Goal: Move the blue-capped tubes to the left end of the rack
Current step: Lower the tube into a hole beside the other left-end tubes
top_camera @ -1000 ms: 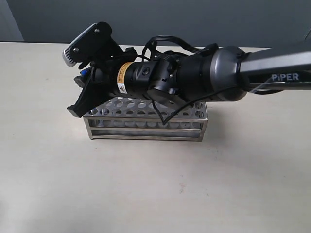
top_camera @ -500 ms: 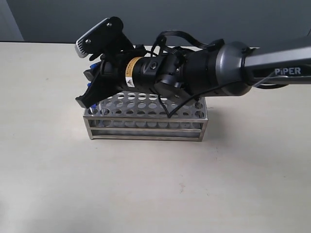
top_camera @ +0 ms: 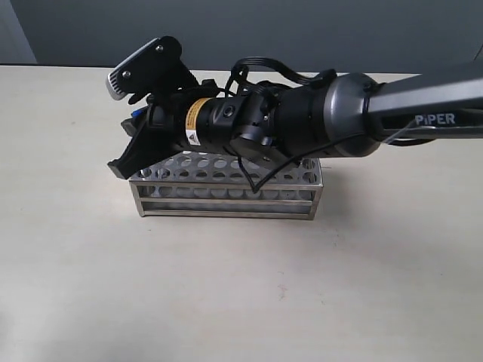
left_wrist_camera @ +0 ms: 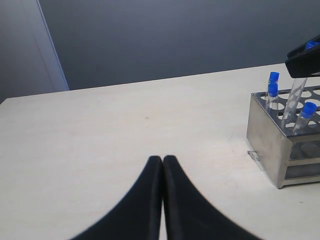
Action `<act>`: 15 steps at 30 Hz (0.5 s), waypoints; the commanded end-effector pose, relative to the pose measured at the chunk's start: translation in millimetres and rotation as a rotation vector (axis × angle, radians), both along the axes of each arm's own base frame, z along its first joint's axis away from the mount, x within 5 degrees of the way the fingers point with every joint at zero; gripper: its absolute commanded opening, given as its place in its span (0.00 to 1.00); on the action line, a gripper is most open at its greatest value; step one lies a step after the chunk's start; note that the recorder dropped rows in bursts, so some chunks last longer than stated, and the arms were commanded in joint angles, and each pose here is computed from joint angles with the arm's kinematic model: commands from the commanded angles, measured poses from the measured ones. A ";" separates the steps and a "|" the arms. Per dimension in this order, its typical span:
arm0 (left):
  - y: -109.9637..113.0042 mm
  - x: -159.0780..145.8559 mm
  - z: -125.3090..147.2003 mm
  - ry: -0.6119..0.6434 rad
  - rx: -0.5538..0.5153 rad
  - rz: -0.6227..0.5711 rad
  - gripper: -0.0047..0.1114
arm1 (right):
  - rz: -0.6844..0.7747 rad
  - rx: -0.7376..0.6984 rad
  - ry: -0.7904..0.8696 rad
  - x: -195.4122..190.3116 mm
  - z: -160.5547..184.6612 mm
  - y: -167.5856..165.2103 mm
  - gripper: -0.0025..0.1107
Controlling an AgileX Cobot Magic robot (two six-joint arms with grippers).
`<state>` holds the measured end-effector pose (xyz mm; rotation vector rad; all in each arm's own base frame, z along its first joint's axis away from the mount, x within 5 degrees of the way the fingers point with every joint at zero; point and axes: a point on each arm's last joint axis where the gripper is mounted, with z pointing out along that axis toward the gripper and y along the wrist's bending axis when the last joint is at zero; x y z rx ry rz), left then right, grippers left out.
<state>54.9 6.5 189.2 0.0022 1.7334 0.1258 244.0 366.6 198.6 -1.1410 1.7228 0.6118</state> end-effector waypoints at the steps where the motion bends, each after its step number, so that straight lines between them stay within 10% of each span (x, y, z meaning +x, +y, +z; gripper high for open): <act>1: -0.5 0.3 2.6 -0.014 -0.005 -0.007 0.05 | -0.005 0.005 0.027 -0.3 -6.3 2.8 0.02; 8: -0.5 0.3 2.6 -0.014 -0.005 -0.007 0.05 | 0.012 0.017 0.039 0.4 -21.3 7.6 0.04; 15: -0.5 0.3 2.6 -0.014 -0.005 -0.007 0.05 | 0.004 -0.003 0.045 0.8 -23.3 6.5 0.33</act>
